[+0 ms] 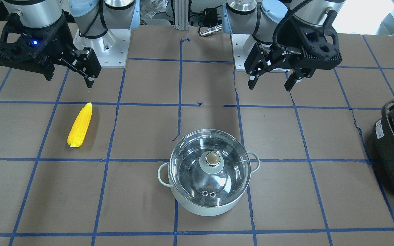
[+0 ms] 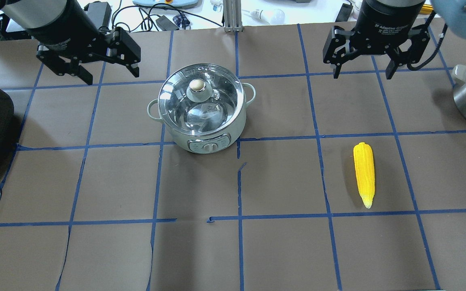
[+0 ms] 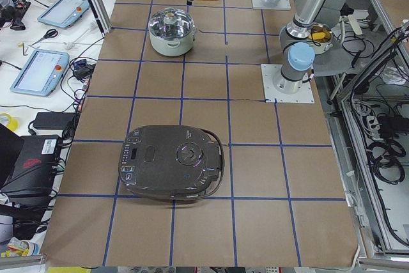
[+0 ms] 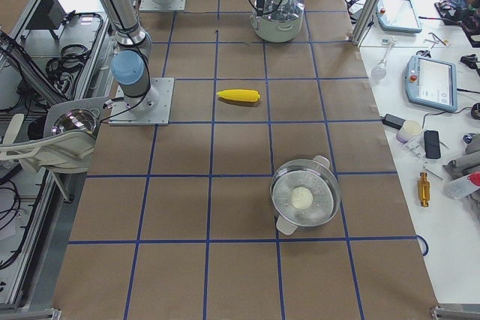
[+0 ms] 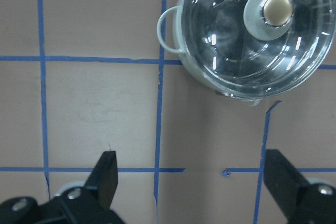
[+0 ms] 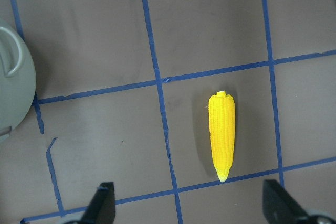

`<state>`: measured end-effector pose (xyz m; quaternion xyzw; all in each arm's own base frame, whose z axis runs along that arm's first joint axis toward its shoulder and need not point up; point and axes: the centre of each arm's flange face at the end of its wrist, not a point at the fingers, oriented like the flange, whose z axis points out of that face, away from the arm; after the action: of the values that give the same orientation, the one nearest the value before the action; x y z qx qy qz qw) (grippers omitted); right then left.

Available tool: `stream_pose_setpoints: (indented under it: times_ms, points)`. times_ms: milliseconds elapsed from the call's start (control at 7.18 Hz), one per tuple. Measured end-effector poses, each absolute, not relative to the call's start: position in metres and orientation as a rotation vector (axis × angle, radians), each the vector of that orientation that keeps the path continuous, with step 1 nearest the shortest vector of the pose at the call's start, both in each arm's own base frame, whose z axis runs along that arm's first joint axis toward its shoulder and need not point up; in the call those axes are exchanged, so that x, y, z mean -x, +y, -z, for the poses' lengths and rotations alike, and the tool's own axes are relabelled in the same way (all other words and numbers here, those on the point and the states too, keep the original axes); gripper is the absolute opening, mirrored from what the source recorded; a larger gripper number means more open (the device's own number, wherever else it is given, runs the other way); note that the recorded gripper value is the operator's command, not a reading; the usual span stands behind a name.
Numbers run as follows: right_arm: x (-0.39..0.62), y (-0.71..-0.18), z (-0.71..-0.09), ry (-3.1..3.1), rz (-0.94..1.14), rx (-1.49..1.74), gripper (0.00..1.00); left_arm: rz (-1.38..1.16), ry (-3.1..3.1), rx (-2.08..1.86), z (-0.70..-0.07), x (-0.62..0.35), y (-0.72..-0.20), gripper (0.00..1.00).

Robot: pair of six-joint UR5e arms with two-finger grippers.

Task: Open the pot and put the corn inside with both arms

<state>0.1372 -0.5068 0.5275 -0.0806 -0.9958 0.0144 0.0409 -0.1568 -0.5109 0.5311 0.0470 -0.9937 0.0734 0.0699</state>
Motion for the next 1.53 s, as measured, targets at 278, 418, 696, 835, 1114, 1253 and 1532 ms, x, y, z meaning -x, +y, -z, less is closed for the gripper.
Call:
stream_pose_setpoints:
  times_ms: [278,418,696,835,1114,1253,1532]
  points:
    - [-0.073,-0.523,-0.519,-3.043,-0.029,0.421,0.99,-0.244,-2.998,-0.115,-0.487,0.210,-0.553,0.98]
    - [-0.025,-0.527,-0.501,-3.036,-0.003,0.495,0.99,-0.244,-3.038,-0.091,-0.454,0.236,-0.571,0.98]
    - [0.044,-0.522,-0.434,-3.023,0.012,0.589,1.00,-0.202,-3.101,-0.060,-0.401,0.262,-0.590,0.98]
    - [0.052,-0.512,-0.392,-3.026,0.051,0.617,1.00,-0.175,-3.114,-0.061,-0.385,0.267,-0.595,0.97]
    - [0.031,-0.495,-0.333,-3.053,0.163,0.590,1.00,-0.146,-3.123,-0.065,-0.370,0.271,-0.600,0.94]
    - [0.011,-0.495,-0.318,-3.065,0.197,0.528,1.00,-0.139,-3.125,-0.073,-0.363,0.271,-0.603,0.90]
    - [-0.004,-0.502,-0.271,-3.076,0.259,0.473,1.00,-0.143,-3.124,-0.059,-0.350,0.275,-0.609,0.88]
